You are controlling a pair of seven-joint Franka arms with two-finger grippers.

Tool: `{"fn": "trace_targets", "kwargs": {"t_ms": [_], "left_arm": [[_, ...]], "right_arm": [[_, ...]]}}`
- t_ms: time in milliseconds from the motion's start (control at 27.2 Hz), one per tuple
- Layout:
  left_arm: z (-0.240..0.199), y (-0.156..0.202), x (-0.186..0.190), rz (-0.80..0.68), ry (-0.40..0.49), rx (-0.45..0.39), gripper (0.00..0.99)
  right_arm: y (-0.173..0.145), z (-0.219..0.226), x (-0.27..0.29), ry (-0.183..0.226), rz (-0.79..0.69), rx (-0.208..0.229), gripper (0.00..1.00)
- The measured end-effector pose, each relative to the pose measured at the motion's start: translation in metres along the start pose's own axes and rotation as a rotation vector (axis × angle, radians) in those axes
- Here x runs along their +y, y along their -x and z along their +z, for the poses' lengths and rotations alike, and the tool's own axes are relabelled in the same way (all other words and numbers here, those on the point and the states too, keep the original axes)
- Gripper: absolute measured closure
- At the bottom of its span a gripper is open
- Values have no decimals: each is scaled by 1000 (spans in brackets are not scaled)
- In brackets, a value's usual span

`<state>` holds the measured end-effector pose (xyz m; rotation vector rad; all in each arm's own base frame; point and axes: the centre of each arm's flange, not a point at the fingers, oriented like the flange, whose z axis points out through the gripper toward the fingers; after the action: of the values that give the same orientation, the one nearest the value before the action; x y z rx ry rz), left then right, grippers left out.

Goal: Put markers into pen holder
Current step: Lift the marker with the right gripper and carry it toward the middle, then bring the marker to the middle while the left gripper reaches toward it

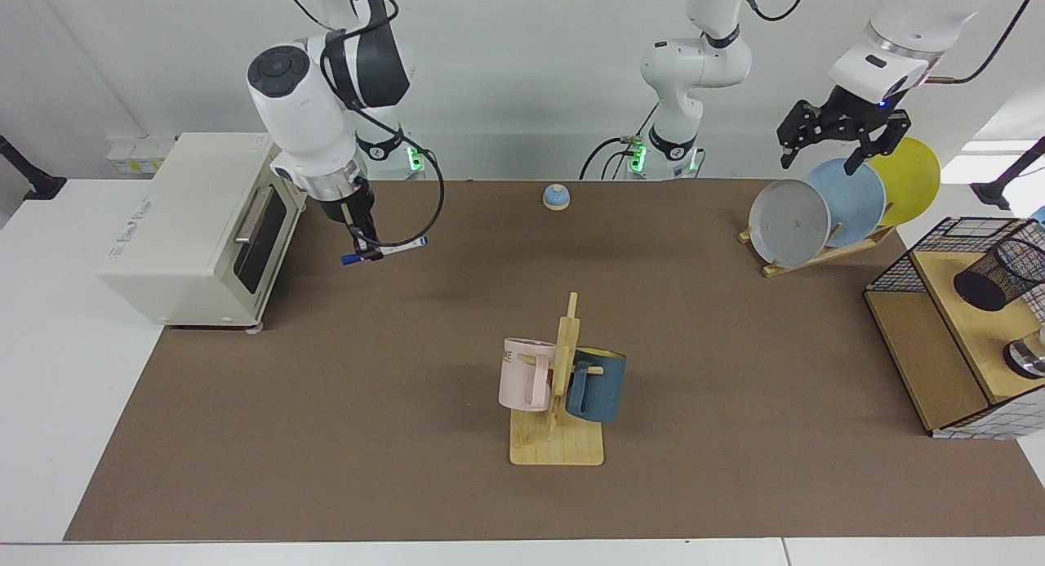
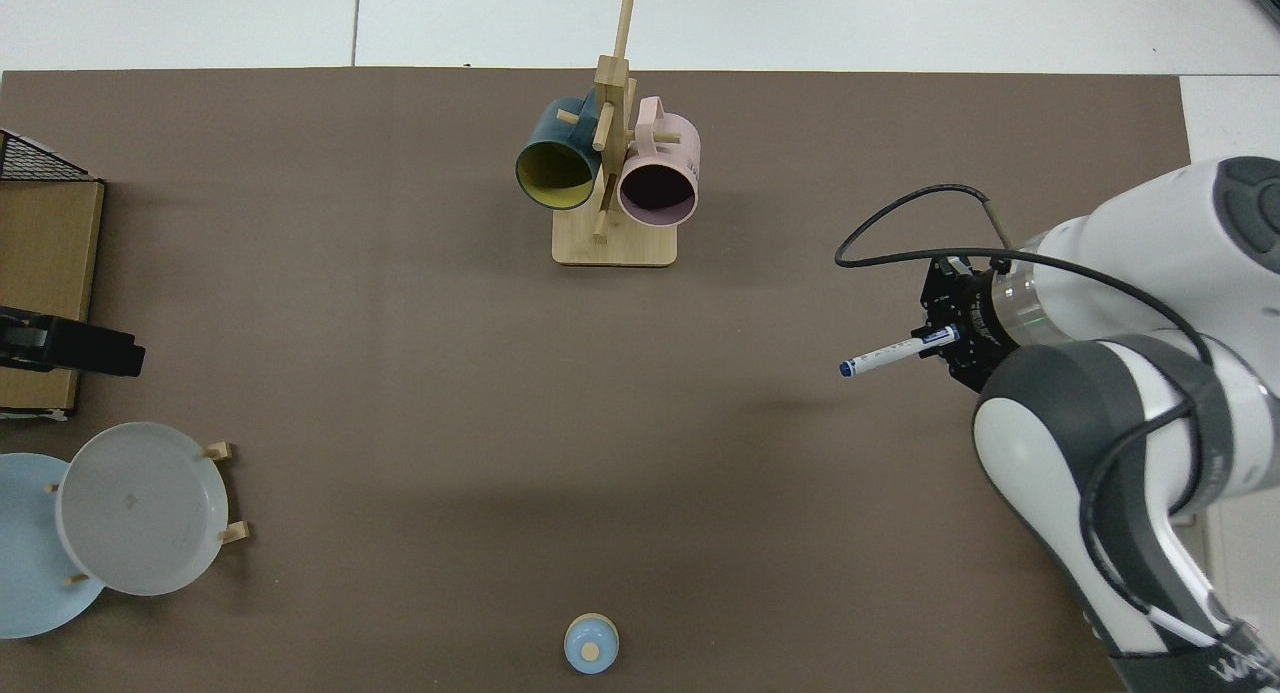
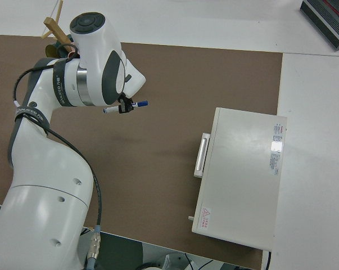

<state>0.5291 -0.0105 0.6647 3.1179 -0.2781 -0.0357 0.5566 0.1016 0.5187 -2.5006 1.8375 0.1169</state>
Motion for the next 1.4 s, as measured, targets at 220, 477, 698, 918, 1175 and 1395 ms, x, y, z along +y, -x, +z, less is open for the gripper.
{"fn": "trace_targets", "kwargs": {"t_ms": [220,477,698,918,1175,1395], "left_arm": [[2,4,-10,-19,4,-20,0],[3,5,-5,-4,7,-40,0],[3,3,11,25,7,-37,4],[3,-1,46,181,12,-36,4],[3,-2,113,446,5,-33,13],[-3,-6,149,705,66,54,40]], "right_arm": [[11,-33,6,4,1,-21,837],[23,-49,8,-8,28,-96,837],[38,-50,6,-6,60,-102,837],[94,-49,4,-1,70,-102,837],[151,-58,5,-46,64,-139,837],[178,-64,5,-87,48,-181,837]]}}
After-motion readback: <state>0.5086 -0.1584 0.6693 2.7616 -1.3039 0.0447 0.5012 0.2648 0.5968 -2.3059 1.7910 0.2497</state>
